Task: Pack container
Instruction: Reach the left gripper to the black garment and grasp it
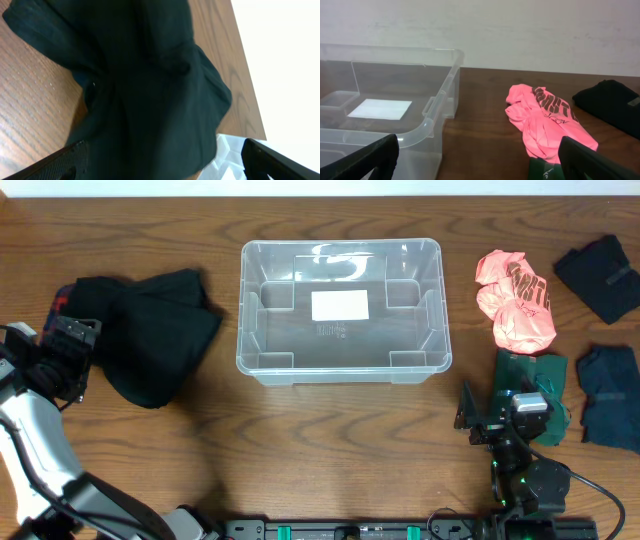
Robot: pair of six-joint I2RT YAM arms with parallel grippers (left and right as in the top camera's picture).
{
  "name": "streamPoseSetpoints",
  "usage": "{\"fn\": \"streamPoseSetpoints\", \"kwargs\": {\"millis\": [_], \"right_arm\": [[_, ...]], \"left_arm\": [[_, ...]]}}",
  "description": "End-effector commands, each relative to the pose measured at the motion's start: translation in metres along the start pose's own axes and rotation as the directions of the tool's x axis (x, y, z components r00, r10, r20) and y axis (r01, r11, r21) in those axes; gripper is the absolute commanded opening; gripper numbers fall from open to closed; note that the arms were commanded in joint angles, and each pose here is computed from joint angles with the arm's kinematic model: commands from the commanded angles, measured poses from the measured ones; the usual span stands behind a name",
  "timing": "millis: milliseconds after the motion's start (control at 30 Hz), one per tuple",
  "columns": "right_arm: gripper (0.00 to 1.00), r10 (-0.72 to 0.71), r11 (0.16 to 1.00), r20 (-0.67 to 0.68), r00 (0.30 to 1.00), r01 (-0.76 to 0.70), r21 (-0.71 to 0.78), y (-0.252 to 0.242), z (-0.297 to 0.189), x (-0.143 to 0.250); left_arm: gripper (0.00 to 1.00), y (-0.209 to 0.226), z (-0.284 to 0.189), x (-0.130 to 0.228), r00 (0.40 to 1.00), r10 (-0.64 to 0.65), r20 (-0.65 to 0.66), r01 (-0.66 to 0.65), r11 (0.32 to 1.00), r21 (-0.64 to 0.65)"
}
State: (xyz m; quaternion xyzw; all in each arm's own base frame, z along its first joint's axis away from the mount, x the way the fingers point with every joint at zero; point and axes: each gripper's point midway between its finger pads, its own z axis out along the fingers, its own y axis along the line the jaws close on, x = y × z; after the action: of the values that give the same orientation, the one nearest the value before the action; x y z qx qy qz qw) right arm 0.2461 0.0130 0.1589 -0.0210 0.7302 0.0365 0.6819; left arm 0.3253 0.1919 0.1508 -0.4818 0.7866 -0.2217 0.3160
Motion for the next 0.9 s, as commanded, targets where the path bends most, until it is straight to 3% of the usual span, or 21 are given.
{"fn": "streamPoseSetpoints", "kwargs": {"millis": [0,533,867], "right_arm": [[0.99,0.010,1.000,0.000,1.000,-0.010,-0.004,0.001,0.000,0.001],[0.99,0.010,1.000,0.000,1.000,-0.010,-0.004,0.001,0.000,0.001],[0.99,0.010,1.000,0.000,1.000,-0.010,-0.004,0.001,0.000,0.001]], "left_arm": [[0.98,0.008,0.010,-0.001,0.999,-0.036,-0.025,0.036,0.999,0.013],[0.98,0.057,0.074,0.007,0.985,-0.117,-0.129,0.111,0.993,-0.052],[0.98,0.033,0.093,0.000,0.996,-0.014,-0.092,0.015,1.000,0.017]]}}
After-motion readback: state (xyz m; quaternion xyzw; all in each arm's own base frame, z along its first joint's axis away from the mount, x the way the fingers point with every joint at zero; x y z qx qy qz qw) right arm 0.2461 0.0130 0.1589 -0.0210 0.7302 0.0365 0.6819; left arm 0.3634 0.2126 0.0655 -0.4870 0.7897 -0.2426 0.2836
